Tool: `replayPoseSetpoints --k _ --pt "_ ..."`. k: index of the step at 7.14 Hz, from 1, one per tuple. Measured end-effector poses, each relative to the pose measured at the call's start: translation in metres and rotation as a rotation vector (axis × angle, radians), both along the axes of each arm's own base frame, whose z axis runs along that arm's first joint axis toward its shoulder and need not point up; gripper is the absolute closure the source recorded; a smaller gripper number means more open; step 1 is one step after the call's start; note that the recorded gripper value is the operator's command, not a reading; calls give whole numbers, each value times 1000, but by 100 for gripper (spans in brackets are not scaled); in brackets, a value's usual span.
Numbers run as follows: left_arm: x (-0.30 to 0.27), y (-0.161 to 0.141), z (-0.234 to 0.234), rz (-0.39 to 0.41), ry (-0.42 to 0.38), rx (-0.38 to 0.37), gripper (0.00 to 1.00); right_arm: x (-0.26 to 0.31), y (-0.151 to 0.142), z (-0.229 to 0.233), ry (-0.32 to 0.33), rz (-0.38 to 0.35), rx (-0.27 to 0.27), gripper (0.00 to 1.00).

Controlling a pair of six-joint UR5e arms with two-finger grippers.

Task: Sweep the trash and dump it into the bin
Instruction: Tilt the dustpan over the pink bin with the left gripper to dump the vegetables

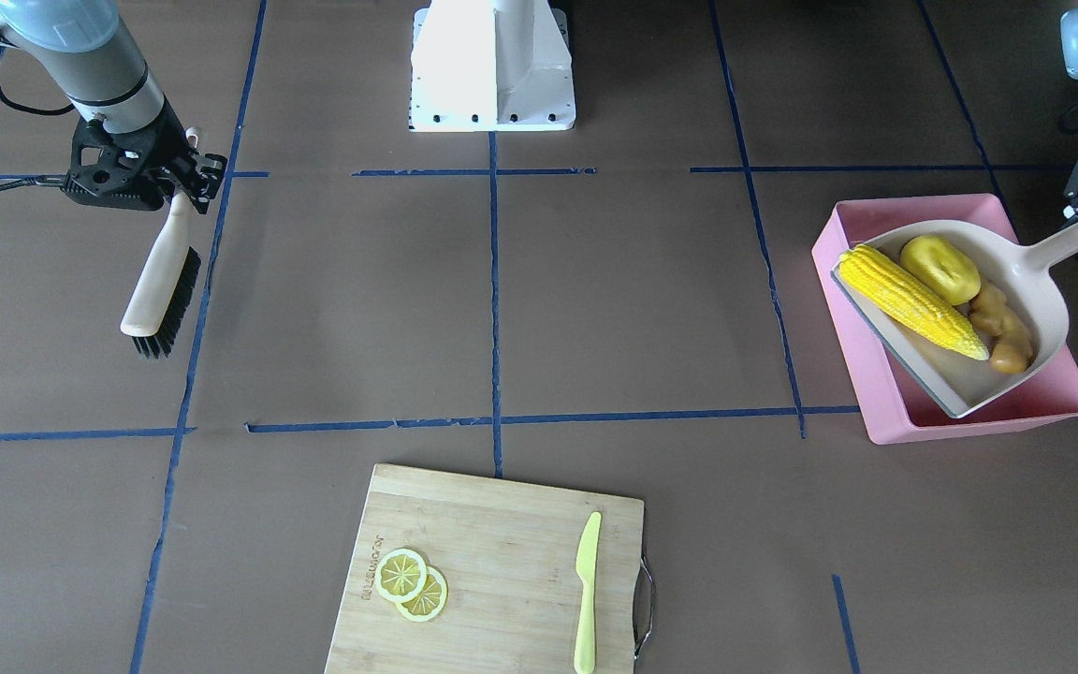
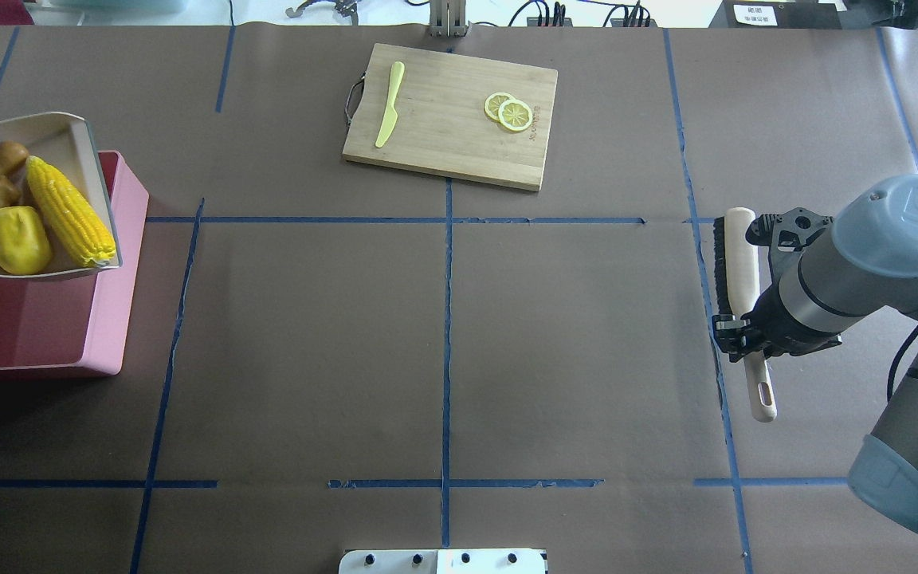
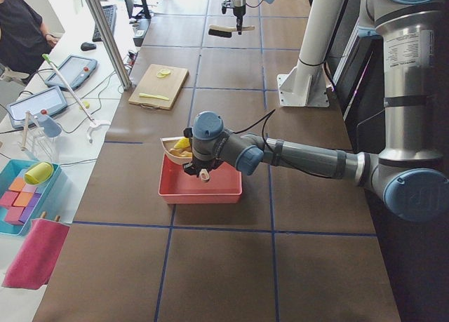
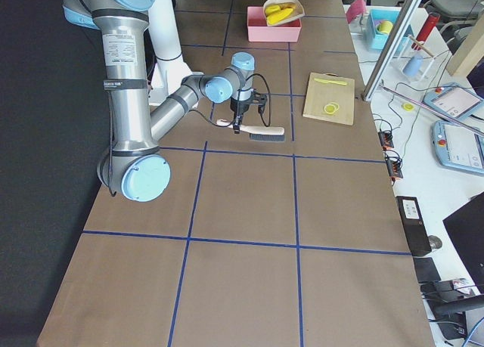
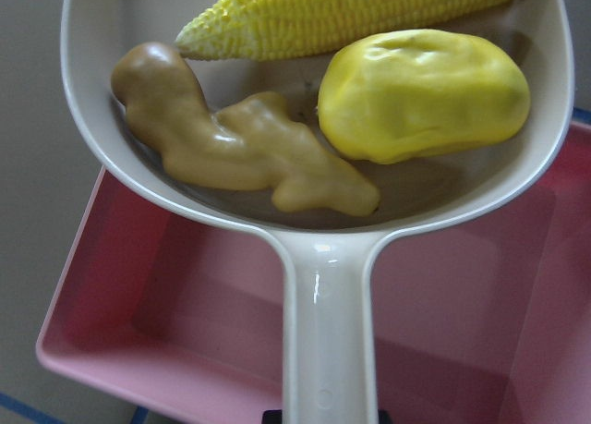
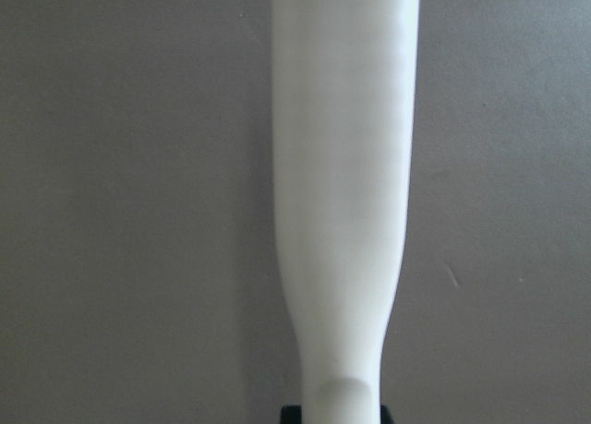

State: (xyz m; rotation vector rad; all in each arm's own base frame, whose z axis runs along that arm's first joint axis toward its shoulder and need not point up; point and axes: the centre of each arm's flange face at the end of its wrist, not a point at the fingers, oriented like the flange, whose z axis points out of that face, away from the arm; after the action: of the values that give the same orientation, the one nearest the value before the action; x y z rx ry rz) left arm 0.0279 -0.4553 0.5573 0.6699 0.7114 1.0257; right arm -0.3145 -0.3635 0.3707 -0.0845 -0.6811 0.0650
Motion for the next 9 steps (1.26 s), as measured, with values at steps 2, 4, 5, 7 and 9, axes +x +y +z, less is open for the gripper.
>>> replayPoseSetpoints --k 2,4,5,7,9 --pt "-40 5 34 -11 -7 16 100 4 2 7 10 -6 -1 97" --pt "-68 6 48 4 -88 107 100 8 3 14 22 -19 3 97" --pt "-74 4 50 36 -151 168 100 10 3 17 26 -23 4 97" --pt "-70 1 52 129 -256 269 100 11 3 24 38 -33 5 97" --pt "-61 -6 44 229 -377 364 100 11 3 26 43 -34 3 97"
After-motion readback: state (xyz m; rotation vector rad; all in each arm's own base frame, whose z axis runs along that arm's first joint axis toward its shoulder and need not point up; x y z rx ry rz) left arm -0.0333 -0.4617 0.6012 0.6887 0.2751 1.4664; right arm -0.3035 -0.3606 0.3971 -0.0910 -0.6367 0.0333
